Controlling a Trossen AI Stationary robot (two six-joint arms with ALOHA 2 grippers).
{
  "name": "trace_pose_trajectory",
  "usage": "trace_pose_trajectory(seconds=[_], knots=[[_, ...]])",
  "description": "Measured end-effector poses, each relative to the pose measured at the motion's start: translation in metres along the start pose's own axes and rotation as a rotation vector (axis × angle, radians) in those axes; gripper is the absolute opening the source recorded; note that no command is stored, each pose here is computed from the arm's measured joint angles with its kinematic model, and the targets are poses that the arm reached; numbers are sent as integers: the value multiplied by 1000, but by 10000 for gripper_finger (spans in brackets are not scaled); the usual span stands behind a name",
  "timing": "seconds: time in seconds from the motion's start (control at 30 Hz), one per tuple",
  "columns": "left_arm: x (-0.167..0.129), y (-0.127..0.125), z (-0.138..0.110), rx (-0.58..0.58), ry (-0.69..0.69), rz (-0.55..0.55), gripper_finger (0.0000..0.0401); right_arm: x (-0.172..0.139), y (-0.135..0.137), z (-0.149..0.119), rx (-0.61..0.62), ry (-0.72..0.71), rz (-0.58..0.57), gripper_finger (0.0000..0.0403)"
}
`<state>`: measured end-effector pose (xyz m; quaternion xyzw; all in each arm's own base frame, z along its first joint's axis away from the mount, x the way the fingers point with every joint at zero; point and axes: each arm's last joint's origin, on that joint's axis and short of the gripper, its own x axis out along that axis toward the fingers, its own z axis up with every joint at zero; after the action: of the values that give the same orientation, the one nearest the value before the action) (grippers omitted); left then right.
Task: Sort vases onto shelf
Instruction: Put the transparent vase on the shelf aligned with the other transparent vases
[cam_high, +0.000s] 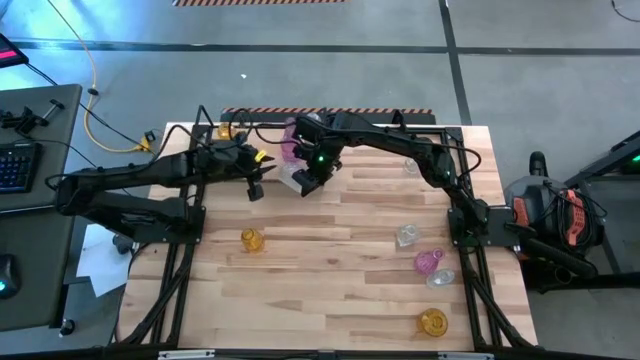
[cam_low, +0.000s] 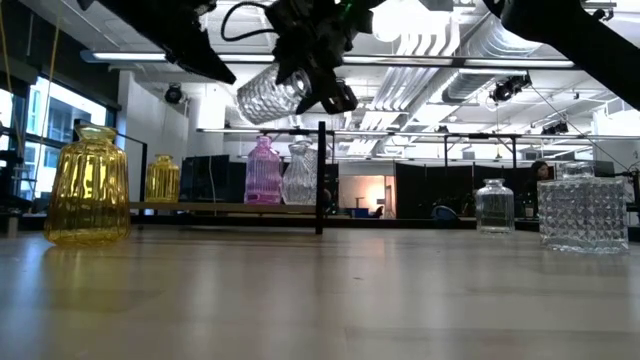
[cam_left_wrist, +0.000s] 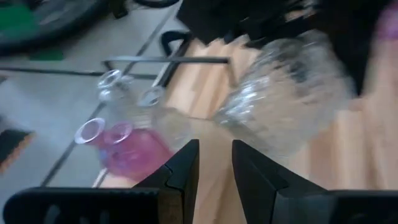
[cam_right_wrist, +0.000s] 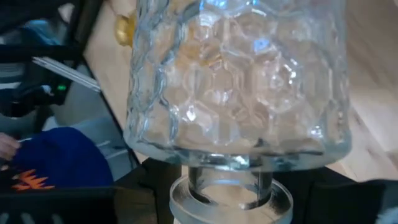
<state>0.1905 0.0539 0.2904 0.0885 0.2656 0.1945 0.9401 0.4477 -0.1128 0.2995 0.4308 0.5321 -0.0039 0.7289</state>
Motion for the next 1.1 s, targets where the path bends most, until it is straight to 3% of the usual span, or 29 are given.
trace_pose_trajectory(seconds=[0.1,0.3,0.6,0.8,1.1], knots=[[-2,-2,1,4,-25,-92,87,4,-3,0,13,8,-14,170],[5,-6,3,73,-53,-175,87,6,0,-2,36,20,-9,171],[15,-9,0,67,-18,-207,87,19,14,-20,84,113,-41,171],[-4,-7,-4,48,1,-216,87,30,25,-50,151,277,-151,172],[-52,2,-15,-19,-10,-210,87,61,49,-78,217,387,-161,172]])
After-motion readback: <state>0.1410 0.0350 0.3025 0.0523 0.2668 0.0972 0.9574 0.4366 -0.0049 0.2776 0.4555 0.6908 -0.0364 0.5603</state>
